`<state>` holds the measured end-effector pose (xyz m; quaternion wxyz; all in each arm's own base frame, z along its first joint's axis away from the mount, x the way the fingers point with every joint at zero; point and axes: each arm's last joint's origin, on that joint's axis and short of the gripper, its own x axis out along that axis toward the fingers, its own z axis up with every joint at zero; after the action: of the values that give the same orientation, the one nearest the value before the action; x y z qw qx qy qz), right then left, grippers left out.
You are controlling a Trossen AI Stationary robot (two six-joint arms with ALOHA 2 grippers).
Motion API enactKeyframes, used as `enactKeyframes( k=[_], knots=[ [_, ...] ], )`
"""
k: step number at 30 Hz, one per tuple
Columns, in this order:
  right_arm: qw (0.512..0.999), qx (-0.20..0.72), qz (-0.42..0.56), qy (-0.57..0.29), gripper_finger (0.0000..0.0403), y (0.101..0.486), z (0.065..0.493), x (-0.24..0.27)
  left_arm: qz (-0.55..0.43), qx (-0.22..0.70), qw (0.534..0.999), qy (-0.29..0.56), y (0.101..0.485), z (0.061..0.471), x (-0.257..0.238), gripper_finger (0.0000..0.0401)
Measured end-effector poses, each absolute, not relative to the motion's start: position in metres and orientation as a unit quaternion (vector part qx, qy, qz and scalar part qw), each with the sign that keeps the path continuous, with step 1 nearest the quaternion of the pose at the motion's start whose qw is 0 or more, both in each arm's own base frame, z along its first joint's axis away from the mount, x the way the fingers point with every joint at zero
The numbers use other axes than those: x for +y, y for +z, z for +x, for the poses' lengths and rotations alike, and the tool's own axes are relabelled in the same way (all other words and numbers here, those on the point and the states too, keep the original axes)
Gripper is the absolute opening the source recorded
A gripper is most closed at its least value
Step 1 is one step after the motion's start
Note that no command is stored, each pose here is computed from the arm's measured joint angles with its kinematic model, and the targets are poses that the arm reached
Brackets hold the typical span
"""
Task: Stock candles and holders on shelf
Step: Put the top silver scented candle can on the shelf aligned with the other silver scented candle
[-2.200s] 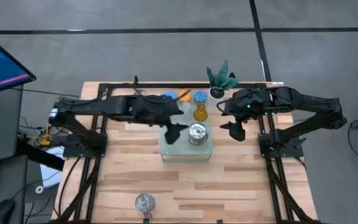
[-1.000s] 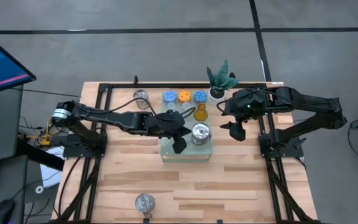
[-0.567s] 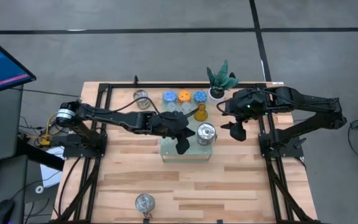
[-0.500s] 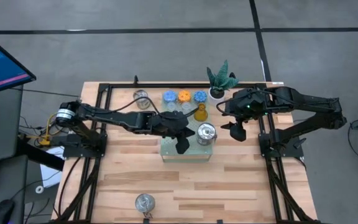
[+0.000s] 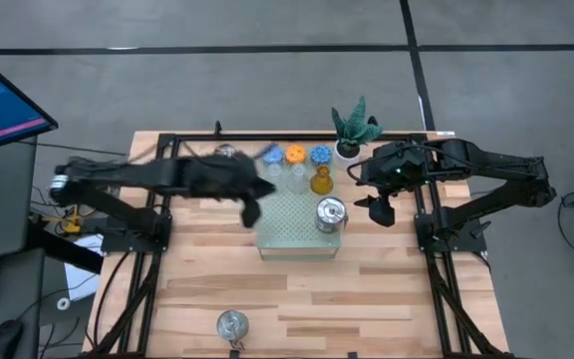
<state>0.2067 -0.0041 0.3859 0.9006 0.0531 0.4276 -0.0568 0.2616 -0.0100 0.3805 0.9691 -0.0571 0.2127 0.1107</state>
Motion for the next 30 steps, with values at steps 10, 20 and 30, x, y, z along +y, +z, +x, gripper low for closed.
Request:
enactKeyframes(
  k=[10,20,30],
  knots=[
    [0.901,0.427,0.056,-0.058,0.0256,0.386,0.207,-0.004,-0.063,0.202,0.973,0.089,0.408,0.195,0.018,0.0204],
    [0.9,0.427,0.061,-0.06,0.0256,0.386,0.207,-0.004,-0.069,0.294,0.94,0.159,0.386,0.202,0.037,0.0348],
    [0.9,0.425,0.068,-0.064,0.0256,0.386,0.207,-0.004,-0.033,0.362,0.882,0.3,0.369,0.199,0.099,0.0373]
  ],
)
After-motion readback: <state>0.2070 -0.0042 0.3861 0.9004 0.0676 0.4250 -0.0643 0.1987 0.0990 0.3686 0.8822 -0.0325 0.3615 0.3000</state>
